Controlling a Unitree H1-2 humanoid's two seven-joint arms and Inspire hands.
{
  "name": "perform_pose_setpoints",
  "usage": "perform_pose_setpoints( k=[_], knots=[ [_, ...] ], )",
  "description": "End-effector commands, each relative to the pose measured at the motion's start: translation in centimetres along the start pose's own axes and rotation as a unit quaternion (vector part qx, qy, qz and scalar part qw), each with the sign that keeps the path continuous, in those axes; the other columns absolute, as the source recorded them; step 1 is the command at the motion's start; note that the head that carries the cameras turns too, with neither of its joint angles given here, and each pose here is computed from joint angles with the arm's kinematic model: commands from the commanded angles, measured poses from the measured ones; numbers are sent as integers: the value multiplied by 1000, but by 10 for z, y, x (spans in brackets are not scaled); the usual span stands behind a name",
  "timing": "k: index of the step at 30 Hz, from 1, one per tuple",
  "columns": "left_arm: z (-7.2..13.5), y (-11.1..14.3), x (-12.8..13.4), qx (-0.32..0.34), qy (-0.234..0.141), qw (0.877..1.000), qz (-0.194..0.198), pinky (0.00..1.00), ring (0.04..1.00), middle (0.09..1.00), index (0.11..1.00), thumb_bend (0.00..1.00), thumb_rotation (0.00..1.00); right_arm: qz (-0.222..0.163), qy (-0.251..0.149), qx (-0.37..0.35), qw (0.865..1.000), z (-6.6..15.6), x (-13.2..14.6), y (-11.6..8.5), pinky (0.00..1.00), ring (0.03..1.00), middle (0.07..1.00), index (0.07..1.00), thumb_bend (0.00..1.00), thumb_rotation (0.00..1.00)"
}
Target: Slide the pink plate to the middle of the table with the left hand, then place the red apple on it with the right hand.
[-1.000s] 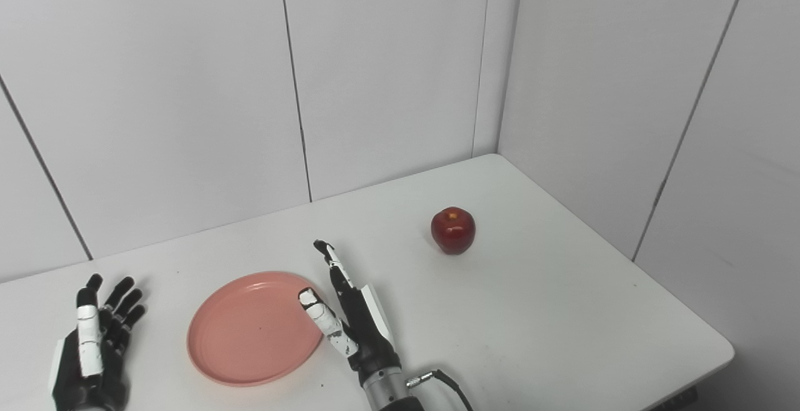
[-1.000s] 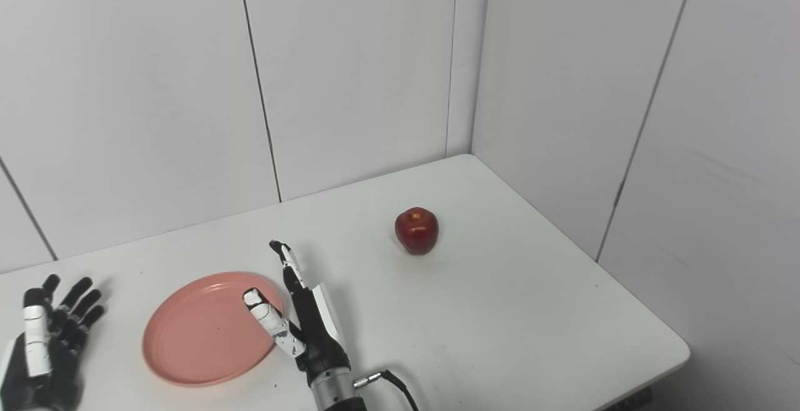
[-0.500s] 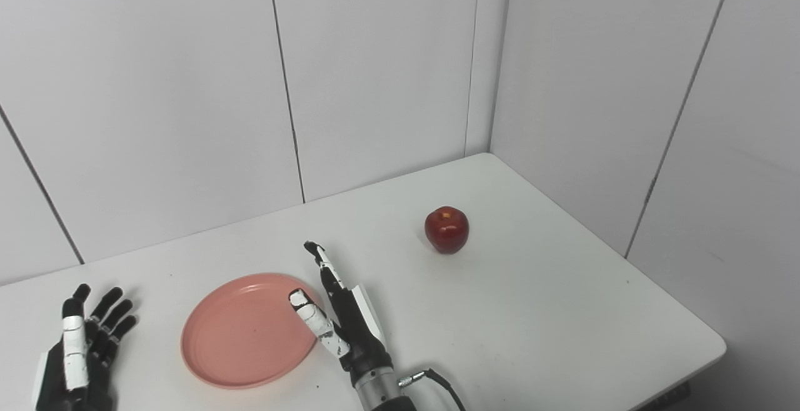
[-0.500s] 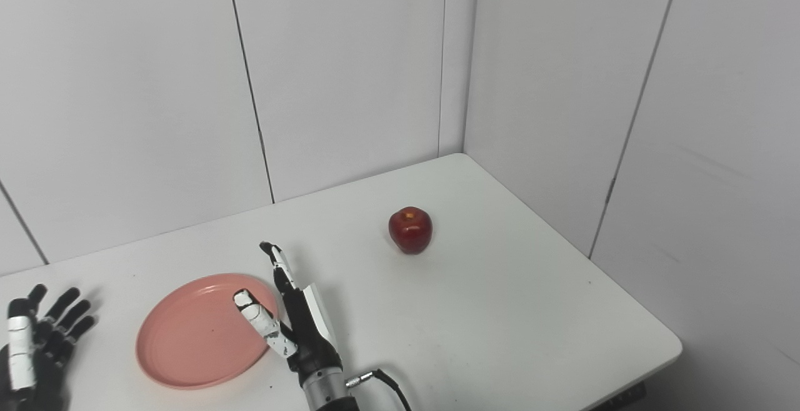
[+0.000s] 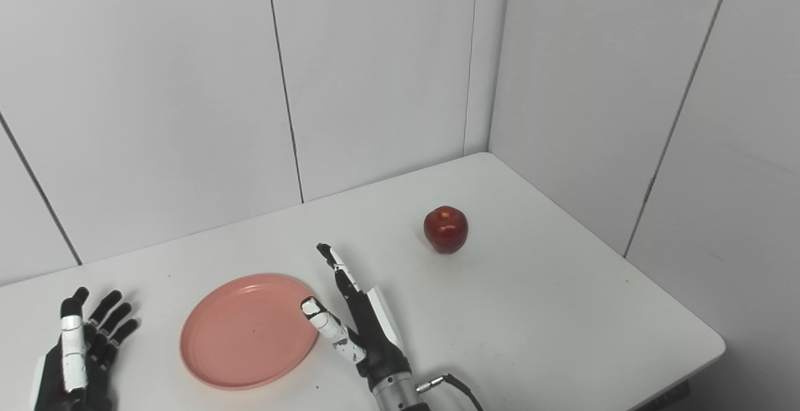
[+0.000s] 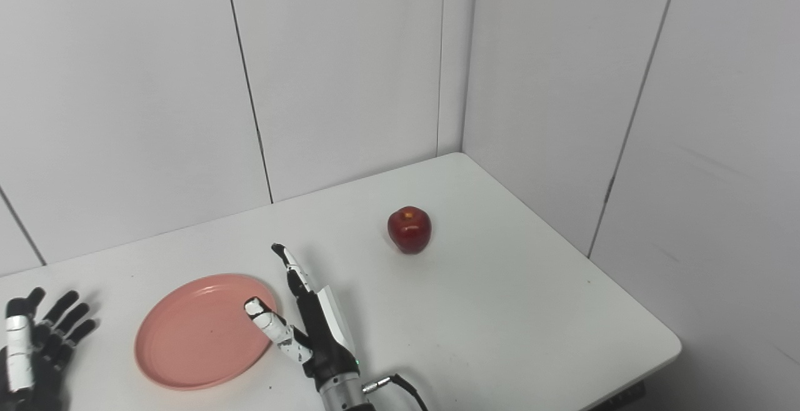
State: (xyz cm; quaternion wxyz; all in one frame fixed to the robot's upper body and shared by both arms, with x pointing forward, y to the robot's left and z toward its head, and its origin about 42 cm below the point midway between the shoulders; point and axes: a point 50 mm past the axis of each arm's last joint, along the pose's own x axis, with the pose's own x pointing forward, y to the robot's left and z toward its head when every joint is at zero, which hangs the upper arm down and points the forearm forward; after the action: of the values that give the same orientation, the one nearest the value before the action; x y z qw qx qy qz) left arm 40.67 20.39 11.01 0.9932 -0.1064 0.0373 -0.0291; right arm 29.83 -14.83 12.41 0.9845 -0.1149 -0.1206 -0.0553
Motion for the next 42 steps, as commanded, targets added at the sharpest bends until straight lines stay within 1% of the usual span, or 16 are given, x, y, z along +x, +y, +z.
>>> perform_pose_setpoints(
  k=[1, 4, 10, 13, 17, 20, 24, 27, 29, 31, 35, 37, 38, 39, 40, 42],
  knots=[
    [2, -3, 1, -3, 12, 1000, 4, 801, 833, 839, 936, 819, 868, -7, -23, -1, 1000, 14, 13, -3, 973, 947, 952, 930, 692, 994],
    [3, -2, 1, -1, 11, 1000, 6, 794, 828, 831, 930, 798, 863, -9, -26, -9, 1000, 18, 17, -8, 980, 955, 952, 929, 698, 1000],
    [3, -4, 0, 1, 9, 1000, 2, 795, 829, 836, 943, 802, 847, -20, -49, -24, 998, 27, 29, -18, 988, 958, 945, 922, 722, 1000],
    [3, -7, -1, -3, 10, 1000, 1, 827, 849, 858, 962, 803, 856, -29, -59, -40, 997, 33, 36, -24, 967, 948, 937, 919, 732, 1000],
    [5, -10, -3, -3, 13, 1000, -1, 841, 860, 867, 977, 809, 867, -36, -77, -57, 995, 41, 46, -31, 958, 939, 932, 914, 726, 1000],
    [3, -9, -3, -4, 12, 1000, -1, 848, 863, 870, 980, 799, 867, -34, -80, -72, 994, 46, 52, -36, 959, 944, 936, 913, 729, 1000],
    [2, -10, -3, -6, 14, 1000, 0, 830, 852, 861, 976, 798, 861, -26, -86, -91, 992, 53, 60, -40, 927, 925, 928, 911, 742, 1000],
    [4, -12, -3, -7, 14, 1000, 1, 856, 867, 874, 990, 774, 874, -9, -89, -124, 988, 59, 67, -44, 865, 895, 906, 910, 761, 1000],
    [4, -12, -3, -7, 13, 1000, 1, 864, 870, 876, 990, 761, 881, -2, -95, -162, 982, 62, 71, -48, 816, 874, 897, 900, 774, 1000],
    [4, -11, -3, -8, 13, 1000, 1, 865, 870, 875, 987, 760, 879, 0, -104, -197, 975, 66, 77, -53, 794, 860, 889, 886, 787, 1000],
    [3, -10, -2, -6, 13, 1000, 2, 856, 867, 880, 994, 755, 880, -11, -126, -251, 960, 74, 90, -63, 733, 816, 852, 843, 845, 1000],
    [2, -9, -2, -5, 13, 1000, 1, 863, 871, 883, 998, 750, 880, -13, -137, -277, 951, 77, 96, -68, 721, 806, 843, 831, 866, 1000],
    [2, -8, -2, -5, 13, 1000, 0, 866, 872, 884, 999, 746, 881, -14, -140, -285, 948, 78, 98, -69, 728, 803, 838, 825, 870, 1000],
    [1, -7, -2, -5, 14, 1000, 1, 867, 873, 885, 1000, 745, 881, -14, -148, -306, 940, 80, 102, -73, 730, 802, 836, 823, 871, 1000],
    [1, -7, -1, -5, 14, 1000, 1, 863, 869, 881, 1000, 745, 880, -14, -153, -320, 935, 82, 105, -76, 788, 809, 830, 824, 866, 1000],
    [0, -6, 0, -5, 15, 1000, 1, 857, 867, 875, 1000, 760, 876, -16, -167, -356, 919, 83, 113, -83, 853, 811, 817, 822, 857, 993]
  ],
)
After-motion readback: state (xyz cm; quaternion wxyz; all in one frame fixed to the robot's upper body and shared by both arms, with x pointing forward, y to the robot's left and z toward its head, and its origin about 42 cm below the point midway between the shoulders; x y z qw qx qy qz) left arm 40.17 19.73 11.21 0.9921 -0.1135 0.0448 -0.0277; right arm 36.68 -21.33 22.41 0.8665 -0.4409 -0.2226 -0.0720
